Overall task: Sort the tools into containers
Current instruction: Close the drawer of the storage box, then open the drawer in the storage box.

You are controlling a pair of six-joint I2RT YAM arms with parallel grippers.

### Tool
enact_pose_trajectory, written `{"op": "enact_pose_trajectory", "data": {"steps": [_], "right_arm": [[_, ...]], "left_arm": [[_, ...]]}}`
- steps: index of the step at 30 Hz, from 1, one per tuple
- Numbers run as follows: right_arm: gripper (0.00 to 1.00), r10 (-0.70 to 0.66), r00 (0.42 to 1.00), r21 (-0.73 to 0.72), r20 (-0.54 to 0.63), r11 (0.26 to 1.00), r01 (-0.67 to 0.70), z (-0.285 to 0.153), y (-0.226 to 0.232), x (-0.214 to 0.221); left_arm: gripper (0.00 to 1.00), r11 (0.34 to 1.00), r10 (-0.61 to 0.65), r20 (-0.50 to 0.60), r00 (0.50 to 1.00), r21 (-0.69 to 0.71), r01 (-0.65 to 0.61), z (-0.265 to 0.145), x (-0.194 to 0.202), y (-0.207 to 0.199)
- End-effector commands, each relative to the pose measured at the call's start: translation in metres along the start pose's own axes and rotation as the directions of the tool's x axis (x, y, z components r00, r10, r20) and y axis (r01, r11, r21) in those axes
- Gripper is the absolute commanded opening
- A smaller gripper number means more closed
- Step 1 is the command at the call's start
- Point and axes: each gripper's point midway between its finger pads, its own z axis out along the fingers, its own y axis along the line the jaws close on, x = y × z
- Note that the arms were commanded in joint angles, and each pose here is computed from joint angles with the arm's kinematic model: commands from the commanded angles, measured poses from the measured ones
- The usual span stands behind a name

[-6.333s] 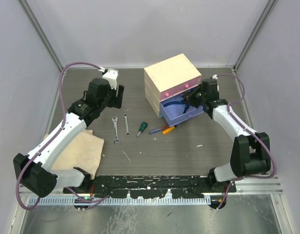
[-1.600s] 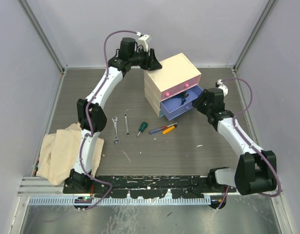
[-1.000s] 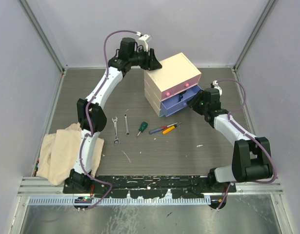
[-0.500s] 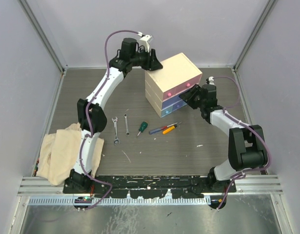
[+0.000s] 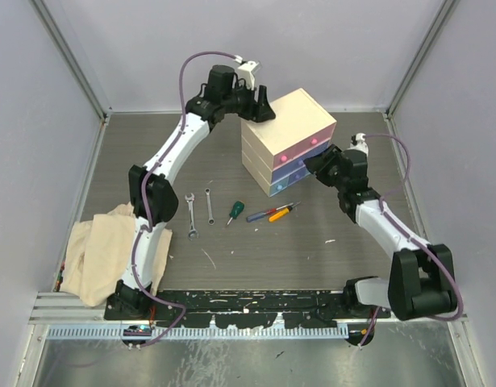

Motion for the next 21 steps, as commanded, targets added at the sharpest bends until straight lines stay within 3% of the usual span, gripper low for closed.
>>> {"op": "enact_pose_trajectory", "data": {"steps": [1,5,10,14,21], "right_arm": [[0.52,-0.027,0.998,0.068,0.054,0.997,0.023,-0.022,-0.024,0.003],[0.53,-0.013,0.999,0.078,0.04,0.997,0.01,-0.032,-0.037,0.016],[0.56,0.049,0.998,0.084,-0.043,0.995,-0.045,-0.032,-0.053,0.037],[0.57,0.095,0.985,0.014,-0.14,0.995,-0.094,-0.023,-0.054,0.051],[0.57,0.144,0.97,-0.054,-0.195,0.986,-0.157,-0.006,-0.054,0.064]], "left_arm": [[0.65,1.0,0.016,0.028,0.999,0.013,-0.016,-0.028,-0.027,-0.048],[0.75,0.998,0.051,0.116,0.992,-0.047,-0.046,-0.052,-0.062,-0.05],[0.76,0.989,0.108,0.168,0.98,-0.121,-0.088,-0.079,-0.085,-0.053],[0.76,0.968,0.166,0.159,0.973,-0.213,-0.131,-0.097,-0.088,-0.045],[0.74,0.949,0.249,0.086,0.965,-0.218,-0.226,-0.101,-0.067,-0.062]]}}
